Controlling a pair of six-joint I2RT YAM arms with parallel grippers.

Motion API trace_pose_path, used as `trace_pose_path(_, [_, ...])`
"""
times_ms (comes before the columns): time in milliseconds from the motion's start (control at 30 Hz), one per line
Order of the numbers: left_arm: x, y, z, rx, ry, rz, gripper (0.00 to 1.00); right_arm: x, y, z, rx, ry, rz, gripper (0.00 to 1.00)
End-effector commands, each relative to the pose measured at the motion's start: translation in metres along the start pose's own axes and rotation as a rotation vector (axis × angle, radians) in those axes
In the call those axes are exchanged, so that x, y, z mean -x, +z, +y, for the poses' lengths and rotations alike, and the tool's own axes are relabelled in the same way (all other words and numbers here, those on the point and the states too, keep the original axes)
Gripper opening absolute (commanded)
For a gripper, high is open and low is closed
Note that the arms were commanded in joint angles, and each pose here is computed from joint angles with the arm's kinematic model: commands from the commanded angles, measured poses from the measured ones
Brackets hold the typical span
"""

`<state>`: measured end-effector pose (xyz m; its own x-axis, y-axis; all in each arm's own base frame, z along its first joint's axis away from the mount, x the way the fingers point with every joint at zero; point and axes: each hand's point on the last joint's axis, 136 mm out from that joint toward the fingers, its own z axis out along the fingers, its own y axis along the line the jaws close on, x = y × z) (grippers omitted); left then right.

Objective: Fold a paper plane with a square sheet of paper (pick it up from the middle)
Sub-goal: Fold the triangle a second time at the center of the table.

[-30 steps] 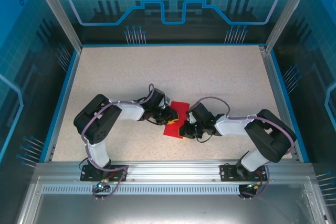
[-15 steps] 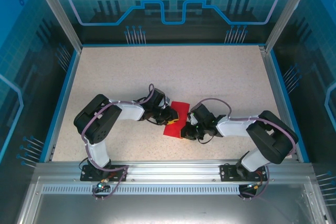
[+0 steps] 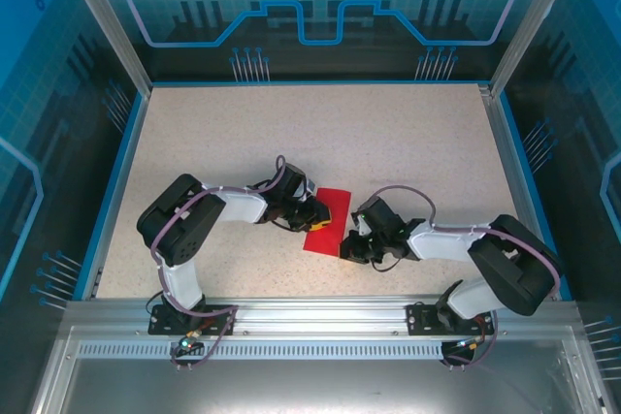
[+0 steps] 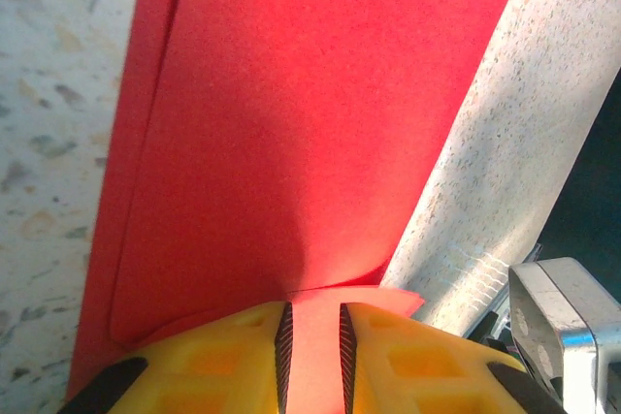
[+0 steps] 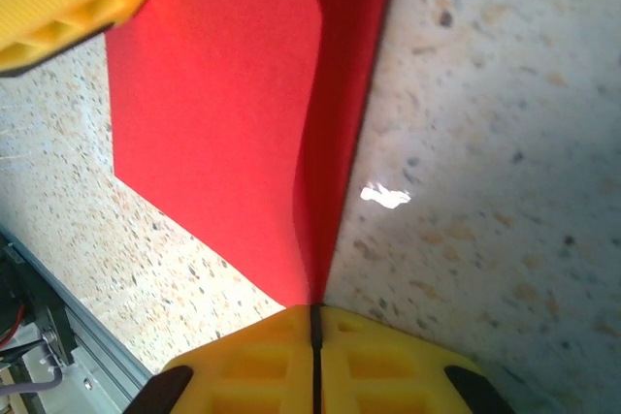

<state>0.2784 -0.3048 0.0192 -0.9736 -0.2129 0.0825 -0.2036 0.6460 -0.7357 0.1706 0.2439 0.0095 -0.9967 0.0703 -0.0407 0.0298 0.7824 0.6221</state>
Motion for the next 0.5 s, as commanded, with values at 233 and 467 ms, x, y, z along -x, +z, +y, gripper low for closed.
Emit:
trace_pose_path(233, [-0.015, 0.008, 0.036, 0.101, -0.037, 0.046, 0.23, 0.005, -0.026, 0.012, 0.009, -0.005, -0.038, 0.11])
trace_pose_path(467, [-0.013, 0.01, 0.033, 0.095, -0.036, 0.046, 0.24, 0.03, -0.019, 0.046, 0.111, -0.023, -0.064, 0.14])
